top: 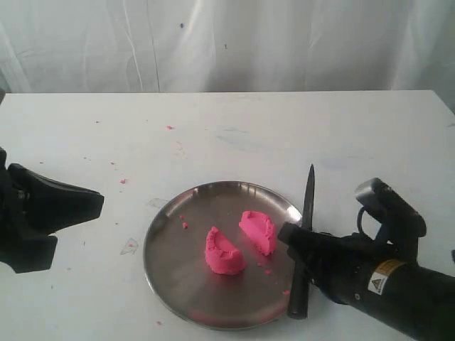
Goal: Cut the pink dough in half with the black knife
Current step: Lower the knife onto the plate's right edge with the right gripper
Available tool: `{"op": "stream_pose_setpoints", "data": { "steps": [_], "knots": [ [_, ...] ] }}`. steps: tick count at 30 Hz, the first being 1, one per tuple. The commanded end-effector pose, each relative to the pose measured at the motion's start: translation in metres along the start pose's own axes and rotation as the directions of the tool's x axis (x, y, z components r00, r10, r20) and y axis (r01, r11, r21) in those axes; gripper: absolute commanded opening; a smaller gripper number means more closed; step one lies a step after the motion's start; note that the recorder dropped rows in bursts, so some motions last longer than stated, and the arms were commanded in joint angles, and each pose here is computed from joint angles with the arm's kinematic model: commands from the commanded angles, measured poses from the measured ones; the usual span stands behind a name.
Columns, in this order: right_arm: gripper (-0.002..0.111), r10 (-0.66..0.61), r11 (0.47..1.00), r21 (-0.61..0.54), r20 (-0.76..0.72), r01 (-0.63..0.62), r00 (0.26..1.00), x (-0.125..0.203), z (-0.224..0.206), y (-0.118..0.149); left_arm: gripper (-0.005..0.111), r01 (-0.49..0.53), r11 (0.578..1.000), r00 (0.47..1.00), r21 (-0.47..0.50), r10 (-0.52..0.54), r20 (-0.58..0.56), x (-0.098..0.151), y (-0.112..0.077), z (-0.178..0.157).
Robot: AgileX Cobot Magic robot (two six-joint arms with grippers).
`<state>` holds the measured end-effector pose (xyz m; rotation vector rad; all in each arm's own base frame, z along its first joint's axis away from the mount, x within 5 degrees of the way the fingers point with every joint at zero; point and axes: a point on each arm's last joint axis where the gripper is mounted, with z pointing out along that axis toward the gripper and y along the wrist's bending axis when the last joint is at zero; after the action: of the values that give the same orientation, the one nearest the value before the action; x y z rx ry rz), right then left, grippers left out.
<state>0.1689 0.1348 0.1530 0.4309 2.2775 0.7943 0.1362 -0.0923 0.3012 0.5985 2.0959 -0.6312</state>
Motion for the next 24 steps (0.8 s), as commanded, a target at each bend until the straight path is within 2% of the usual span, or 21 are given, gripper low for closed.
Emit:
{"op": "stream_pose_setpoints", "data": {
  "steps": [1, 11, 24],
  "knots": [
    [0.0, -0.034, 0.999, 0.028, -0.021, 0.035, 0.999, 0.002, 0.014, 0.001, 0.0, 0.014, 1.0, 1.0, 0.012, -0.014, 0.0, 0.002, -0.001, -0.001],
    [0.0, -0.059, 0.996, 0.068, -0.063, 0.063, 0.996, 0.007, 0.034, 0.0, 0.0, 0.014, 1.0, 1.0, 0.012, -0.014, 0.0, 0.002, -0.001, -0.001],
    [0.0, -0.057, 0.995, 0.078, -0.072, 0.062, 0.996, 0.008, 0.035, -0.001, 0.0, 0.012, 1.0, 1.0, 0.012, -0.012, 0.0, 0.002, -0.001, -0.001]
  ]
}}
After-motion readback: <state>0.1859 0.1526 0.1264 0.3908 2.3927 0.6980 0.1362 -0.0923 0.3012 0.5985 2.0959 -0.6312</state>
